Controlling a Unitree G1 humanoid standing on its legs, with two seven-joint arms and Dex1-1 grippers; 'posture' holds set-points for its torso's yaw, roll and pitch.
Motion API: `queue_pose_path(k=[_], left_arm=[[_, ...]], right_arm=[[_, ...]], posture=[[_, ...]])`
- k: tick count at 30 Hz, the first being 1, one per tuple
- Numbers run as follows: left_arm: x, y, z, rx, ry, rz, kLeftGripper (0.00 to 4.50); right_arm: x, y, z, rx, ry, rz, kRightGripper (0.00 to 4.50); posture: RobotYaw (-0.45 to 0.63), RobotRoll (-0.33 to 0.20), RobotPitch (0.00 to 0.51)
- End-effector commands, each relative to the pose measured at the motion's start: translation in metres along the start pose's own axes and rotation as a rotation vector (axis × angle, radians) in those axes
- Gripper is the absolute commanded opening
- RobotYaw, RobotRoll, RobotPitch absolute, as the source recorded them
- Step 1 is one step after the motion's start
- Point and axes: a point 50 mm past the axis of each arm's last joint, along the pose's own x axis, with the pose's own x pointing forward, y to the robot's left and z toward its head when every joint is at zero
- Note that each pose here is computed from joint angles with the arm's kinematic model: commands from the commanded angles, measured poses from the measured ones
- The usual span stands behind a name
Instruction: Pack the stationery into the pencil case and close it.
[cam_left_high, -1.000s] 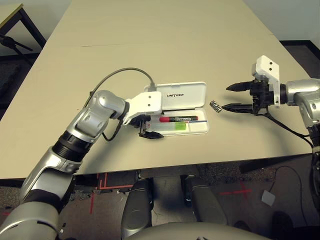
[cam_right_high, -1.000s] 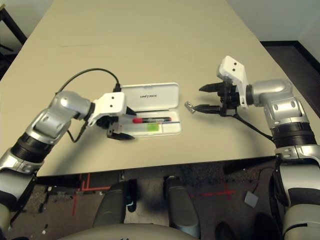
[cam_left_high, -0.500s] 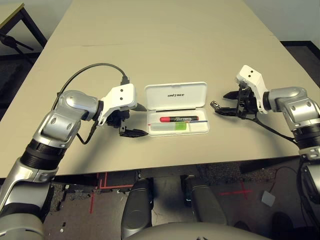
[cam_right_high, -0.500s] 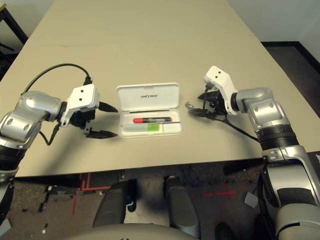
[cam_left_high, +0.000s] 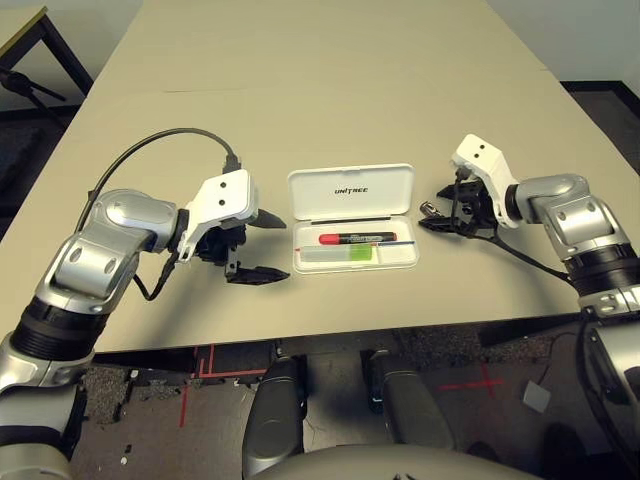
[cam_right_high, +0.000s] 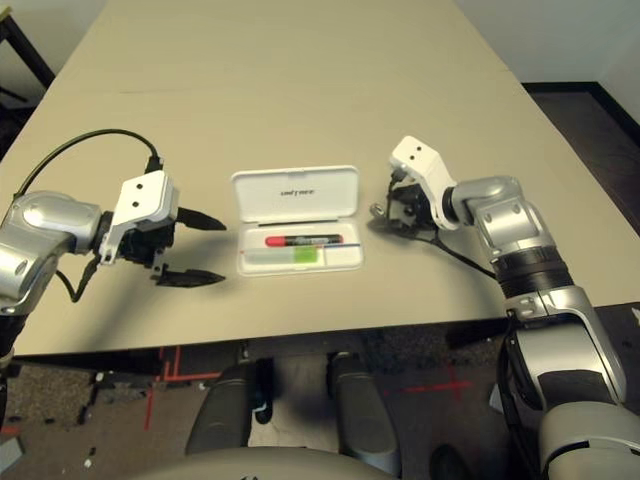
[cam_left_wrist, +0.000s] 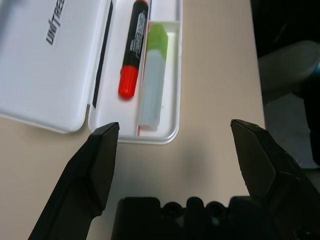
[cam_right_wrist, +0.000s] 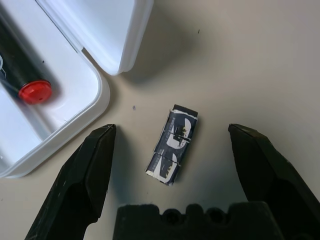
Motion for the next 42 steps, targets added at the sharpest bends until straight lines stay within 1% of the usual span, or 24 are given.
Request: queue_pose_path(k=[1,3,9,10,13,18,21,23,25,29,35,42], left_arm=[[-0.003,-0.004,0.000,0.002,-0.017,0.002,4.50],[-0.004,-0.006,0.001,-0.012,-0.038,0.013,4.50],[-0.007,-0.008,-0.006,-0.024,-0.034,0.035,4.50],[-0.007,-0.008,-0.006,-0.026,-0.034,0.036,4.50],[-0.007,-0.009,-0.007,-0.028,-0.035,0.038,4.50],[-0.008,-0.011,-0.009,-0.016,-0.021,0.049,4.50],[-0.009,-0.010,-0.012,-0.020,-0.019,0.048,4.50],[-0.008,-0.010,-0.013,-0.019,-0.019,0.048,4.50],[-0.008,-0.009,-0.013,-0.017,-0.020,0.049,4.50],[-0.008,-0.007,-0.014,-0.015,-0.016,0.063,4.50],[-0.013,-0.005,-0.008,-0.010,-0.020,0.074,4.50],[-0.016,-0.008,-0.004,-0.011,-0.018,0.079,4.50]], right_arm=[[0.012,0.004,-0.010,0.026,0.037,0.022,3.57],[0.012,0.004,-0.010,0.022,0.040,0.020,2.83],[0.005,-0.001,-0.007,-0.009,0.037,0.031,0.46],[0.003,-0.002,-0.005,-0.020,0.031,0.039,0.33],[-0.004,-0.005,0.001,-0.041,0.027,0.059,0.34],[-0.027,-0.006,0.014,-0.140,0.048,0.201,0.34],[-0.042,-0.005,0.028,-0.208,0.056,0.292,0.34],[-0.046,0.000,0.037,-0.250,0.048,0.349,0.34],[-0.044,0.007,0.044,-0.275,0.037,0.397,0.34],[-0.032,0.024,0.052,-0.301,-0.002,0.461,0.34],[-0.012,0.048,0.045,-0.350,0.007,0.538,0.34],[0.005,0.058,0.040,-0.383,0.016,0.546,0.34]], posture=[[0.02,0.000,0.182],[0.02,0.000,0.180],[0.03,0.000,0.175],[0.03,0.000,0.174],[0.03,0.000,0.170],[0.03,0.000,0.164],[0.03,0.000,0.158],[0.03,0.000,0.155],[0.03,0.000,0.152],[0.04,0.000,0.155],[0.05,0.000,0.155],[0.06,0.000,0.156]])
